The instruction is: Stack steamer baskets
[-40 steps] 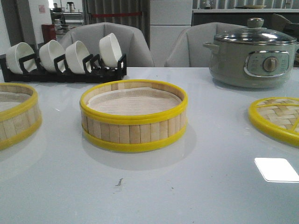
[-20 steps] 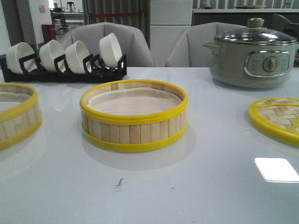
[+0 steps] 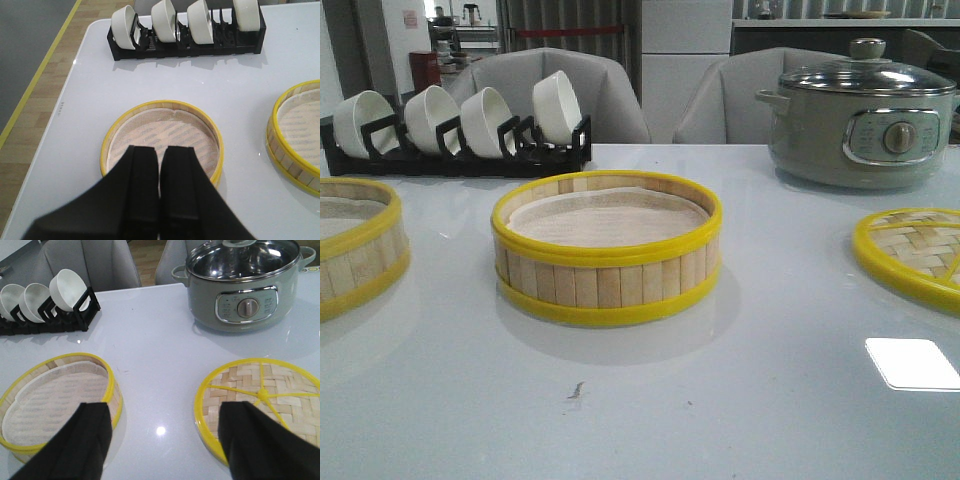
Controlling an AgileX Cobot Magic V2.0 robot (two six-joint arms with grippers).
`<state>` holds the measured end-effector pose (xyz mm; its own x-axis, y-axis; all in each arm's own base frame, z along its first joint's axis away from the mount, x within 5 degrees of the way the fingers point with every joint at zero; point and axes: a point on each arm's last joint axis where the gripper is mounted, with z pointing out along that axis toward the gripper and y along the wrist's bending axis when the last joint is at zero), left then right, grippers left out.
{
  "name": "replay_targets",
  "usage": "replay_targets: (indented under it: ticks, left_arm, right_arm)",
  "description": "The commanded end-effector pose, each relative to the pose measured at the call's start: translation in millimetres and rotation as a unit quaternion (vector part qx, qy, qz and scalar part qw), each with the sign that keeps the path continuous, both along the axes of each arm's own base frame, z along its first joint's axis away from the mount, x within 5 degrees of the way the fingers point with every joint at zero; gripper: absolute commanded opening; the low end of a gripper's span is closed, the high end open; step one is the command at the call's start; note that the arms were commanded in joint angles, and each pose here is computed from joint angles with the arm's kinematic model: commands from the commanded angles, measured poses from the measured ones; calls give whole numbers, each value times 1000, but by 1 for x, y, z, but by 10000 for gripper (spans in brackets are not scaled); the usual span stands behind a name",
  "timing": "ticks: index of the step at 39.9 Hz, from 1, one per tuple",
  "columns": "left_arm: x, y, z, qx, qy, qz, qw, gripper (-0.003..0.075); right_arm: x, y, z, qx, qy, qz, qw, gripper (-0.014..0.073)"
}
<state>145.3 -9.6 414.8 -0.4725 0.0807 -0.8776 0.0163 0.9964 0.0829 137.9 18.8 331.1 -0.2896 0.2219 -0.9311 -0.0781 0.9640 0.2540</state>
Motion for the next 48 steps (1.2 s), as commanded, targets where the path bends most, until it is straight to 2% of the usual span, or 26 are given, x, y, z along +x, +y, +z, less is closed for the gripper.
replay_targets:
  ticks: [1,5,9,13,22,29,39,48]
  left_arm:
    - [2,-3,17,-4,-65,-14,998,127]
    - [5,-4,18,-5,-74,-17,997,225]
    - [15,-6,13,-11,-55,-19,998,336]
    - [27,-12,4,-31,-24,-24,999,384]
    - [80,-28,-34,-65,65,-31,995,382]
    - [124,-38,-69,-69,114,-30,991,382]
    - [174,-47,-110,-61,164,-27,984,382]
    - [202,-53,-134,-57,186,-26,980,382]
  right_arm:
    - [2,-1,23,1,-71,-7,997,575]
    - [2,-1,24,2,-77,-8,997,554]
    - [3,-2,26,3,-89,-10,996,536]
    - [3,-2,27,4,-94,-11,995,526]
    - [2,-1,23,2,-72,-7,997,518]
    - [2,-1,22,2,-68,-6,998,518]
    - [2,-1,21,0,-60,-5,998,518]
    - [2,-1,20,0,-56,-4,998,518]
